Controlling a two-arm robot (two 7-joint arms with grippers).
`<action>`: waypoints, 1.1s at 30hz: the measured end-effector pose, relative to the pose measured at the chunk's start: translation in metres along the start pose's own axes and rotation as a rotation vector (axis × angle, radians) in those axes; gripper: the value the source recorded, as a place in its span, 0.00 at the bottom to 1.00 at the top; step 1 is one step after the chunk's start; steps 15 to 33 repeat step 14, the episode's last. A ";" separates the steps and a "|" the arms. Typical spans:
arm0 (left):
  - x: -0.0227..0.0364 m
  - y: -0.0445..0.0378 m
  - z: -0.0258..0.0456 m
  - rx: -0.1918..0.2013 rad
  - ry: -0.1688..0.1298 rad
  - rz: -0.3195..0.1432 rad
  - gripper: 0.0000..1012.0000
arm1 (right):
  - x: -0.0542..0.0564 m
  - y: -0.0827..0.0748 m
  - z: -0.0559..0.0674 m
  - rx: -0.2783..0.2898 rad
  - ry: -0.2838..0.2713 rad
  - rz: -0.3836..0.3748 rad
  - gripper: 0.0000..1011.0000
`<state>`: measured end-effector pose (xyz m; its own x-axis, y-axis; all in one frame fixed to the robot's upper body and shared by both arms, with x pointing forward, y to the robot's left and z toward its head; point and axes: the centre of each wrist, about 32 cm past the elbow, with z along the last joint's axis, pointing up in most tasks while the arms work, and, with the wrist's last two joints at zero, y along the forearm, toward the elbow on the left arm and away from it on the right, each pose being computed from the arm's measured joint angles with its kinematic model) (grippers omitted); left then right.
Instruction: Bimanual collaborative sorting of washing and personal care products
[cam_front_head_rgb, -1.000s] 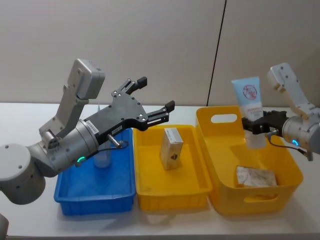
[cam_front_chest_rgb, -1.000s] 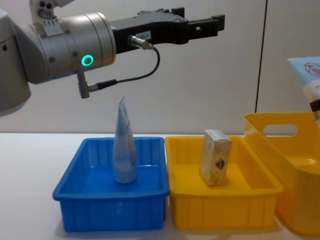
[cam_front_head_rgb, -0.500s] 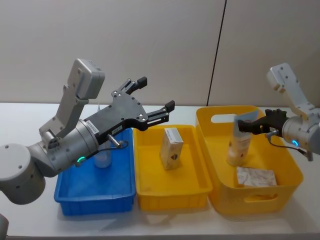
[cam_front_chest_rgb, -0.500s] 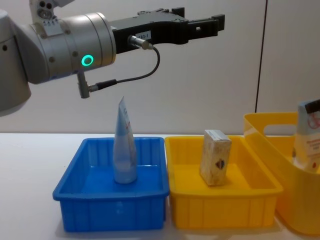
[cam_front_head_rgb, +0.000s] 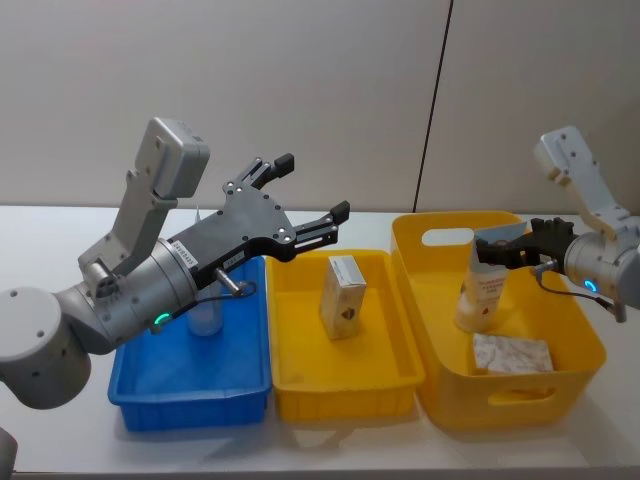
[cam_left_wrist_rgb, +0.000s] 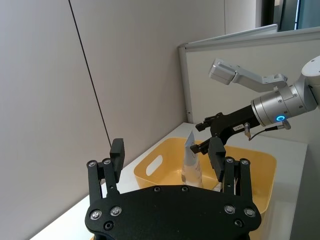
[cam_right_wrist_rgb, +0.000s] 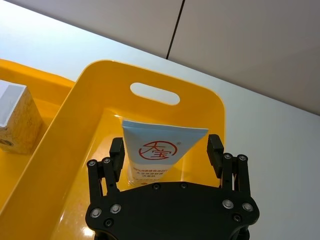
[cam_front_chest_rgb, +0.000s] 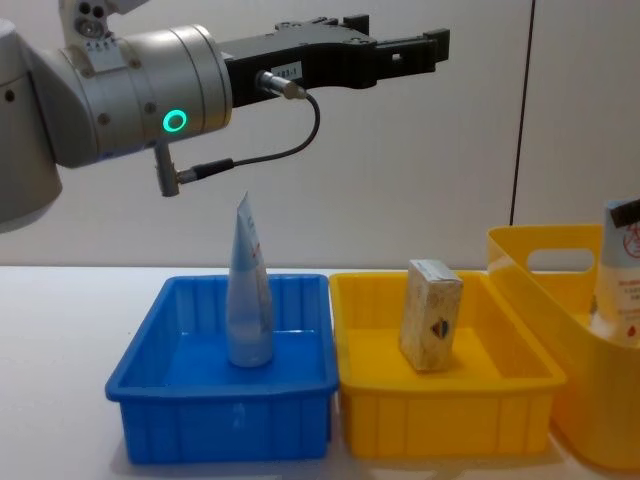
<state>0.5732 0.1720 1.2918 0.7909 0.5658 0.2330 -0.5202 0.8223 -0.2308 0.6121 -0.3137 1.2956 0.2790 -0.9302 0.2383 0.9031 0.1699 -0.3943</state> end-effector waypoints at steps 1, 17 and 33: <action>0.0000 0.0000 0.0000 0.000 0.000 0.000 0.99 | 0.000 0.000 0.000 0.000 0.000 0.000 0.99; 0.0000 0.0000 0.0000 0.000 0.000 0.000 0.99 | 0.000 0.000 0.000 0.000 0.000 0.000 0.99; 0.0000 0.0000 0.0000 0.000 0.000 0.000 0.99 | 0.000 0.000 0.000 0.000 0.000 0.000 0.99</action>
